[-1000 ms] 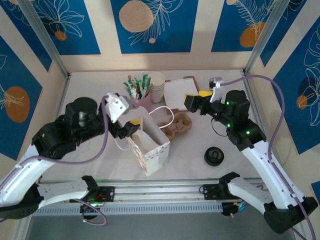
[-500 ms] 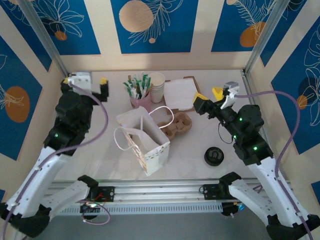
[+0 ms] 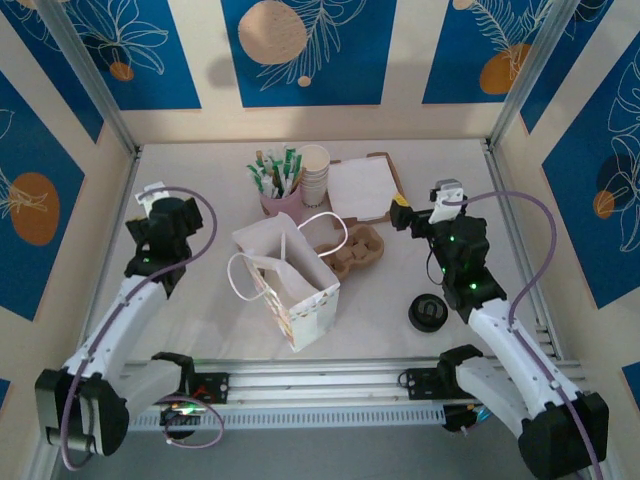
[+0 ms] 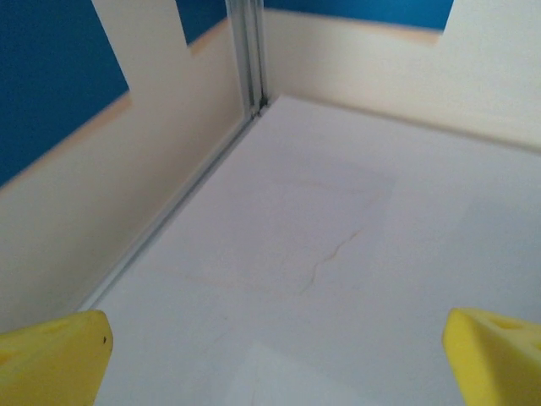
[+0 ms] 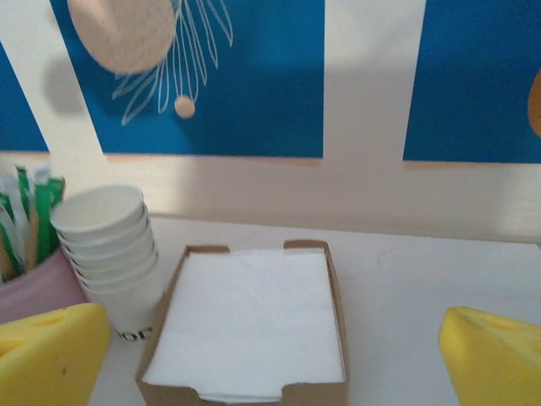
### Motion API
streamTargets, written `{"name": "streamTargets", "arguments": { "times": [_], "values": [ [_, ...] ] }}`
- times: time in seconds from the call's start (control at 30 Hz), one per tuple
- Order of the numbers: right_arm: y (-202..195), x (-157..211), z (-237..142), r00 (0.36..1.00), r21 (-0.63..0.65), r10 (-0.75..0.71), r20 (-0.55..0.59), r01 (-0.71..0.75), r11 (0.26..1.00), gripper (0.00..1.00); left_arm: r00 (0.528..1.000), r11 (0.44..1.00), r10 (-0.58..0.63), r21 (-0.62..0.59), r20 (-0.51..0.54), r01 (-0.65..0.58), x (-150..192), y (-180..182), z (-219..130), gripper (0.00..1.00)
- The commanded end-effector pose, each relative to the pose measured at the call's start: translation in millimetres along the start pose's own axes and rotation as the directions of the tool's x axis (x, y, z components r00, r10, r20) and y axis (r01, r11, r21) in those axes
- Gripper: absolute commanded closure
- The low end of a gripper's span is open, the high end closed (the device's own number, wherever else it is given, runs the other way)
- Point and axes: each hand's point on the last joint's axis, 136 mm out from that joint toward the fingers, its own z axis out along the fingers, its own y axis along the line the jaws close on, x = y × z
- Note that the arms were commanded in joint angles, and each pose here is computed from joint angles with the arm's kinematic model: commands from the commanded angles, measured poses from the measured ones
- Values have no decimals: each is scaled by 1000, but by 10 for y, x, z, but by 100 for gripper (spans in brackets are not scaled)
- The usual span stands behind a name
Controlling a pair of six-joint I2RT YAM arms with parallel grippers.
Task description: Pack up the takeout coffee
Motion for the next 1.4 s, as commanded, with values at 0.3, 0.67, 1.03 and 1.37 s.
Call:
{"name": "streamTargets", "arguments": {
  "times": [0.3, 0.67, 1.03, 1.37],
  "values": [
    [-357, 876, 265, 988, 10, 11, -151, -10, 1000, 1, 997, 998, 54, 19, 51, -55, 550, -107, 364, 0],
    [-405, 1304, 448, 969, 17, 6, -246, -2, 1000, 1, 982, 981, 188, 64, -30, -186, 1017, -238, 571, 0],
    [-441, 1588, 623, 955, 26, 3, -295, 5, 1000, 1, 982, 966, 175, 179, 73, -186, 911, -489, 592, 0],
    [-549, 1714, 679, 961, 53, 16, -276, -1, 999, 1, 974, 957, 174, 209, 147, -203, 939, -554, 663, 0]
  ]
}}
